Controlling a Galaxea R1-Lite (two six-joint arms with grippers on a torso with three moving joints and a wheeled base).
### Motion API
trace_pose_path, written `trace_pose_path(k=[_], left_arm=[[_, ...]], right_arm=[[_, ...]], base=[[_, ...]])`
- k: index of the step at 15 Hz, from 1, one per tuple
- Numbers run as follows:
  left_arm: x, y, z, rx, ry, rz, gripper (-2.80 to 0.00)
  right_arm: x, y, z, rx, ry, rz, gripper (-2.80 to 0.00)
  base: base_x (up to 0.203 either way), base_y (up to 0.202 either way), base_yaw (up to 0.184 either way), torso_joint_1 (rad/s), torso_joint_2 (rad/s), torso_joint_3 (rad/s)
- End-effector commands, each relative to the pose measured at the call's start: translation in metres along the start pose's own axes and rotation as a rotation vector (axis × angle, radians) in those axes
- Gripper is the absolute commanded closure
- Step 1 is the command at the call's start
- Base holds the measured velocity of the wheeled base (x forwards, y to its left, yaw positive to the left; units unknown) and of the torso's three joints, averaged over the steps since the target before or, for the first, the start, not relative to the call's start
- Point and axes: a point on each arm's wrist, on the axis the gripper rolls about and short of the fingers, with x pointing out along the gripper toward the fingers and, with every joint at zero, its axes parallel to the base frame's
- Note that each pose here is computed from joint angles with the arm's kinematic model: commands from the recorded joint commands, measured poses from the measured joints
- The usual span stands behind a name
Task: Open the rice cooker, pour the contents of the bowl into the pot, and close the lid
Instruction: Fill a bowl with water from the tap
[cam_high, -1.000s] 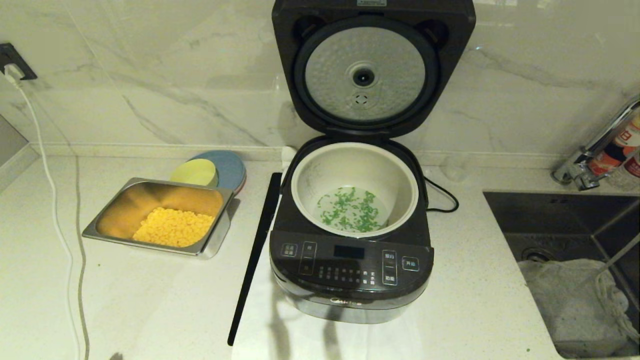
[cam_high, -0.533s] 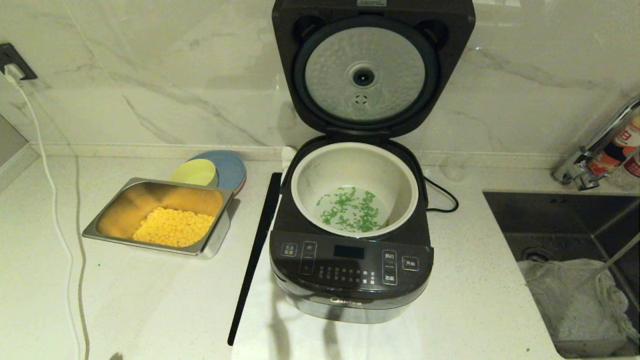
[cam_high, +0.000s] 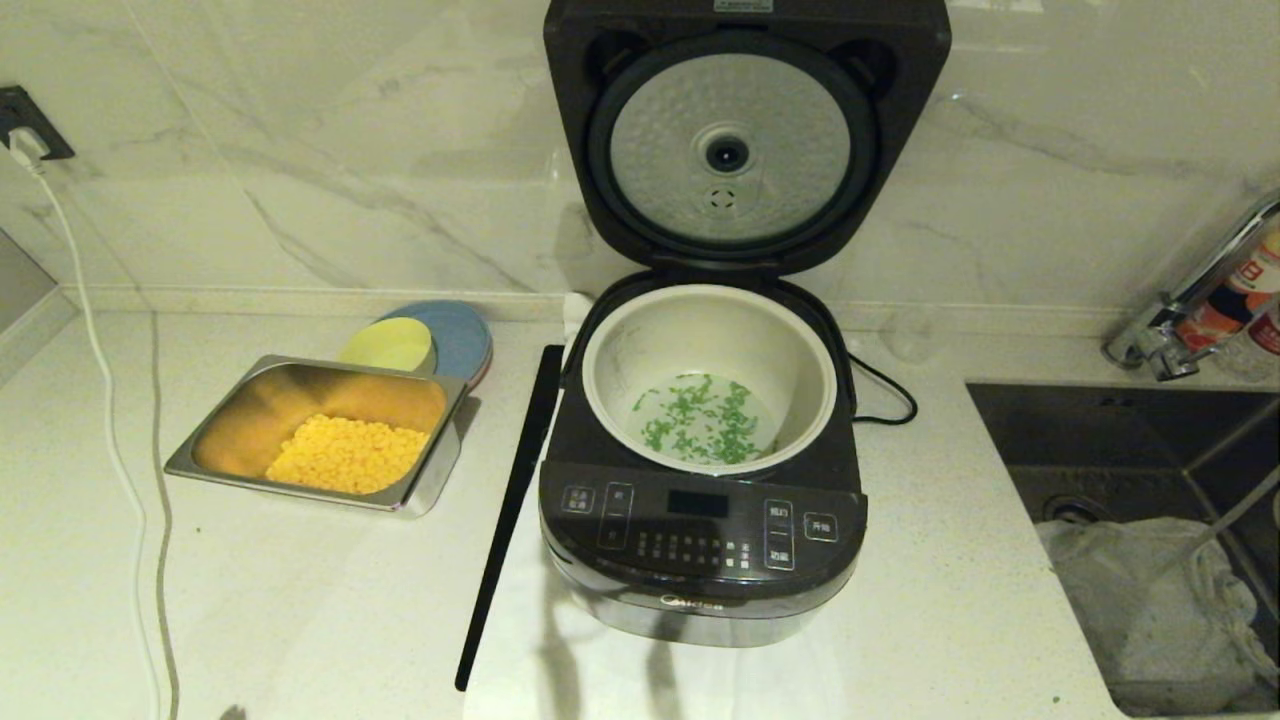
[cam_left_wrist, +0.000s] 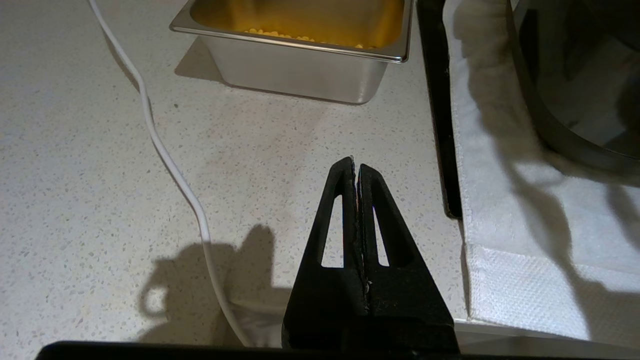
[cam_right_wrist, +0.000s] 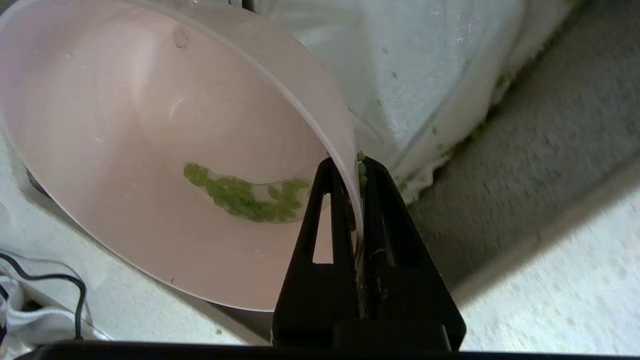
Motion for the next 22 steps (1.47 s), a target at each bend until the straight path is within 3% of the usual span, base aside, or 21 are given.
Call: trace_pose_path(k=[1, 11, 18, 22], left_arm=[[0.001, 0.0, -0.003, 0.0, 0.007, 0.001, 0.0], [0.001, 0.0, -0.003, 0.0, 0.009, 0.001, 0.0], [0.001, 0.0, -0.003, 0.0, 0.009, 0.001, 0.0], [0.001, 0.0, -0.003, 0.0, 0.009, 0.001, 0.0]], right_arm=[[0.008, 0.0, 0.004, 0.0, 0.004, 0.005, 0.0], [0.049, 0.016, 0.017, 0.016, 0.013, 0.012, 0.0], [0.051, 0.014, 0.015, 0.021, 0.023, 0.006, 0.0], [0.026, 0.027, 0.005, 0.023, 0.048, -0.002, 0.0]], base=[[0.0, 0.0, 0.0, 0.0, 0.0, 0.0], [0.0, 0.0, 0.0, 0.0, 0.0, 0.0], [0.0, 0.0, 0.0, 0.0, 0.0, 0.0], [0.0, 0.0, 0.0, 0.0, 0.0, 0.0]])
